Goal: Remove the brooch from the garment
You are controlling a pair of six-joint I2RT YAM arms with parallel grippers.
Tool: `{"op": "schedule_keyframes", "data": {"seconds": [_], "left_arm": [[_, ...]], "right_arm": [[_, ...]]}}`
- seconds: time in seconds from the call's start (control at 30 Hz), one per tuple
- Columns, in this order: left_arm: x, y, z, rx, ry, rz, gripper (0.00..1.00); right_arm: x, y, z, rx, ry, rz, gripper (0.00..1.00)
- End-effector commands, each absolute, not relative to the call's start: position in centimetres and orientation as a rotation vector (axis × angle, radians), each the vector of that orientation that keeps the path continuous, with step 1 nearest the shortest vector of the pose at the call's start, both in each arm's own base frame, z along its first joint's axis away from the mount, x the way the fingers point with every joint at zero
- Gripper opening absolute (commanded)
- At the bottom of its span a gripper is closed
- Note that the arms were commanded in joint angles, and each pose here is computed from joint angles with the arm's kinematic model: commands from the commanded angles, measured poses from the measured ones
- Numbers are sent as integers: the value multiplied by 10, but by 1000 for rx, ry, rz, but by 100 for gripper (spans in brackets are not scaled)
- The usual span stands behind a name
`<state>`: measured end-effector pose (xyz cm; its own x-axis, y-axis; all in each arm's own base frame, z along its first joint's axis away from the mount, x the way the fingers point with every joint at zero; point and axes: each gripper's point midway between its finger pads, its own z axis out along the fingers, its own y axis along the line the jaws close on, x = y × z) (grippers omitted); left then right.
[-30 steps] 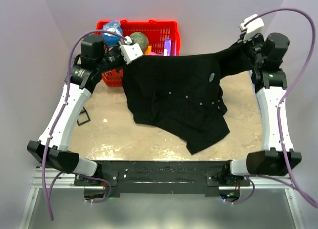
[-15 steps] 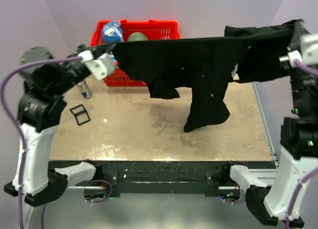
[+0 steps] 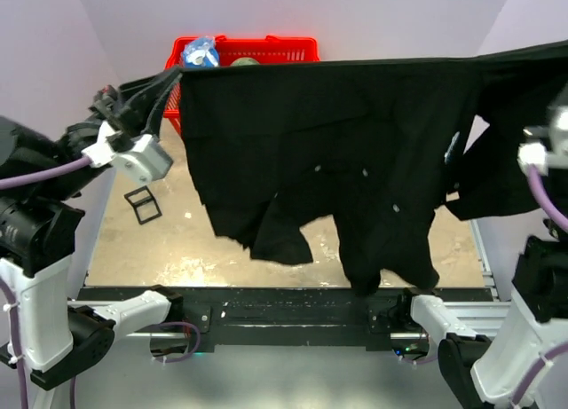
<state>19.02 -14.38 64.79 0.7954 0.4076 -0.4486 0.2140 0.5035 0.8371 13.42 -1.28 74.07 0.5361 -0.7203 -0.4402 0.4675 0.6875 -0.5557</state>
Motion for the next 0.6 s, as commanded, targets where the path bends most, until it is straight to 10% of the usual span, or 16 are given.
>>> {"op": "schedule_keyframes", "data": {"seconds": [0.0, 0.57], "left_arm": [[241, -142, 586, 1127, 891, 183, 0], [400, -180, 194, 1569, 1635, -149, 0]], "right_arm": [[195, -46, 703, -448, 839, -981, 0], [415, 26, 296, -1422, 1408, -606, 0]]}}
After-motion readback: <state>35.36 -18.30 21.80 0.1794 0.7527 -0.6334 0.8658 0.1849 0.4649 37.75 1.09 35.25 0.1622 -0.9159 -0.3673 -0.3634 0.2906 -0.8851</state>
